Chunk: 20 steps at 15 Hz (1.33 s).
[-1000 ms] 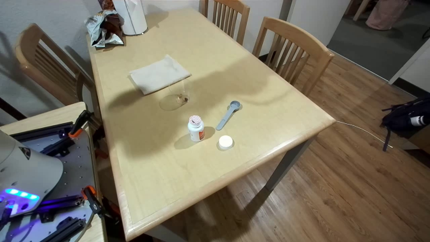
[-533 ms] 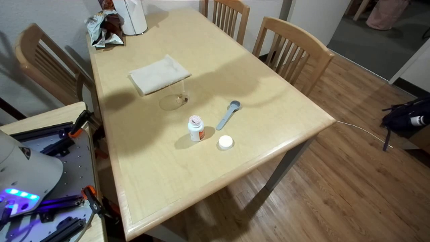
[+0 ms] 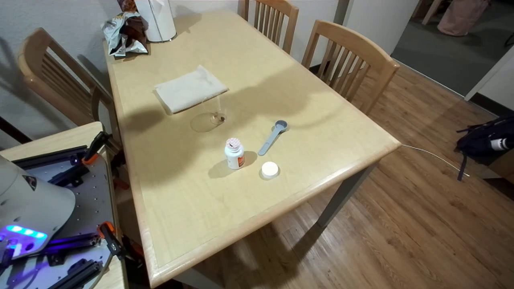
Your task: Pour the contents from one clear cup to the other
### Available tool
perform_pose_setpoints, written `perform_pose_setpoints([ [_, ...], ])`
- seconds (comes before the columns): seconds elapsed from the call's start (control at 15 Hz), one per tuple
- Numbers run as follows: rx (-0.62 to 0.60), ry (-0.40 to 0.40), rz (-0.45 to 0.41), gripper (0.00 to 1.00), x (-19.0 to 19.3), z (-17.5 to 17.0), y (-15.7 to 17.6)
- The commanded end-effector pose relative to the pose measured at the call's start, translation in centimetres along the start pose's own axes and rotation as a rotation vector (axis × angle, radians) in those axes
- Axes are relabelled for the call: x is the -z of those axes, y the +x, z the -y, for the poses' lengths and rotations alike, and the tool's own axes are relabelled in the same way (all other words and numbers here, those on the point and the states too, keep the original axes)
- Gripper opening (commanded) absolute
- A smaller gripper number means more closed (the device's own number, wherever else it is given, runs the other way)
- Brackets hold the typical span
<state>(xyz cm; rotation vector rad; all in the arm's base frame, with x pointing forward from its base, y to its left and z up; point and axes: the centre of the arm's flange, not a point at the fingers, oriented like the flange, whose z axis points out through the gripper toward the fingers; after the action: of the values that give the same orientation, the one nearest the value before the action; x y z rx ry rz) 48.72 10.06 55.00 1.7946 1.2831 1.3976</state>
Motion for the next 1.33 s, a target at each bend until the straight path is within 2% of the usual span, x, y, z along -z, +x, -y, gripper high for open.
perform_pose_setpoints([
  [0.0,0.000,-0.023,-0.004,0.05,0.7,-0.1,-0.7],
  [0.53,-0.058,-0.028,0.025,0.05,1.8,0.4,-1.4],
  [0.6,-0.037,-0.008,0.010,0.19,0.2,-0.1,-0.3],
  [0.8,-0.046,-0.005,0.015,0.19,0.3,0.1,-0.6],
  [0.87,-0.020,0.027,0.025,0.05,0.1,-0.1,-0.2],
  [0.93,-0.014,0.052,0.045,0.05,-0.1,-0.1,0.2],
  [1.07,0.006,0.162,0.075,0.05,-1.1,0.2,1.2],
  [1.27,0.025,0.323,0.132,0.05,-4.0,2.4,2.8],
])
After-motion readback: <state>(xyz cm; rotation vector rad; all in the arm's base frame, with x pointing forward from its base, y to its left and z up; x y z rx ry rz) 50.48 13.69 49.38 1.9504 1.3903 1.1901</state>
